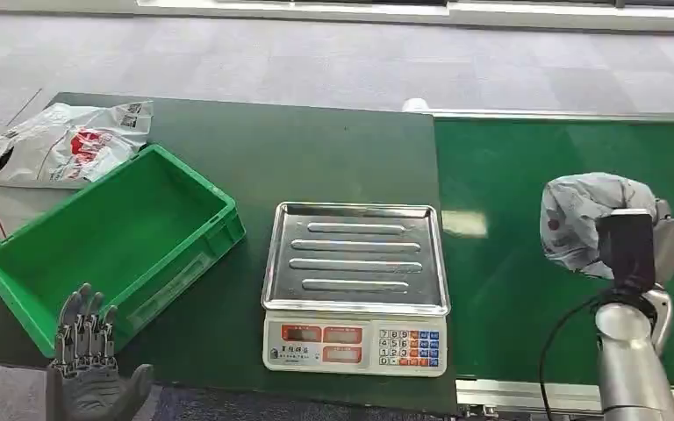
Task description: Moved the parcel from conveyor to table for the left to box.
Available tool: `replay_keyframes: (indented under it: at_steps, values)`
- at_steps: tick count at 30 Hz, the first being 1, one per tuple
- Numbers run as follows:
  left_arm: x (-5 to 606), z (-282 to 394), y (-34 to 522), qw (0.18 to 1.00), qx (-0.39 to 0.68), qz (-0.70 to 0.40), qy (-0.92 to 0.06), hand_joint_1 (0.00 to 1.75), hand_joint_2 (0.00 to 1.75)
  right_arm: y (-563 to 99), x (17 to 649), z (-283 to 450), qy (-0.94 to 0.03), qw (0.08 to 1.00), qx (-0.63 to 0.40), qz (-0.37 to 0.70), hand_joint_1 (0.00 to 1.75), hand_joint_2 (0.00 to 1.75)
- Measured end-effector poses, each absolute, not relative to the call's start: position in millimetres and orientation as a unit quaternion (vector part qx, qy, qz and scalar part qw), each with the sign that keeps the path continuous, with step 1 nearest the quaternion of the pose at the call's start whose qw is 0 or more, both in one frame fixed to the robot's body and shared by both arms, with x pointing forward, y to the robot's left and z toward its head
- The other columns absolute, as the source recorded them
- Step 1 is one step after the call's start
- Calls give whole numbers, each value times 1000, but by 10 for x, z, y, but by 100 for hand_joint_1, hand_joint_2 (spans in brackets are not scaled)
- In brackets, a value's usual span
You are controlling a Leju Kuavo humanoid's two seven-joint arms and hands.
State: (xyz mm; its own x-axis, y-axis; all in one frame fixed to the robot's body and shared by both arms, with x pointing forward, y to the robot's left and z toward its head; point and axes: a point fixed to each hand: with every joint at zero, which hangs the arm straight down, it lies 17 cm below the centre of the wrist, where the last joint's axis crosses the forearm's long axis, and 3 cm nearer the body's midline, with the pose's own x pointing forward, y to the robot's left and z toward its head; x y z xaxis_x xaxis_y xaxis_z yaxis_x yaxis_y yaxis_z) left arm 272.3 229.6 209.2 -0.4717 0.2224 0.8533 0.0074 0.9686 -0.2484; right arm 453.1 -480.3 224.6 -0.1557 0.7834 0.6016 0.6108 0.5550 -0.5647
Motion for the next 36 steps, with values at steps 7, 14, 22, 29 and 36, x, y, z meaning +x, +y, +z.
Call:
replay_keyframes:
  at_steps: [7, 14, 22, 29, 36]
  values:
    - [2750, 2060, 2256, 510, -71, 103, -851, 0, 175, -4013, 4176, 3059, -828, 343, -437, 82, 175, 175]
    - [2747, 2031, 2284, 506, -52, 103, -855, 0, 175, -3158, 4004, 3263, -866, 277, -385, 157, 175, 175]
    - [2756, 1901, 2228, 512, -52, 116, -849, 0, 175, -1740, 4251, 2422, -821, 416, -225, 319, 0, 175]
    - [2827, 1837, 2081, 525, -73, 98, -842, 0, 175, -1064, 4382, 1701, -741, 508, -167, 406, 0, 0]
    - [2893, 1788, 1986, 536, -89, 85, -835, 0, 175, -800, 4403, 1512, -722, 529, -152, 419, 0, 0]
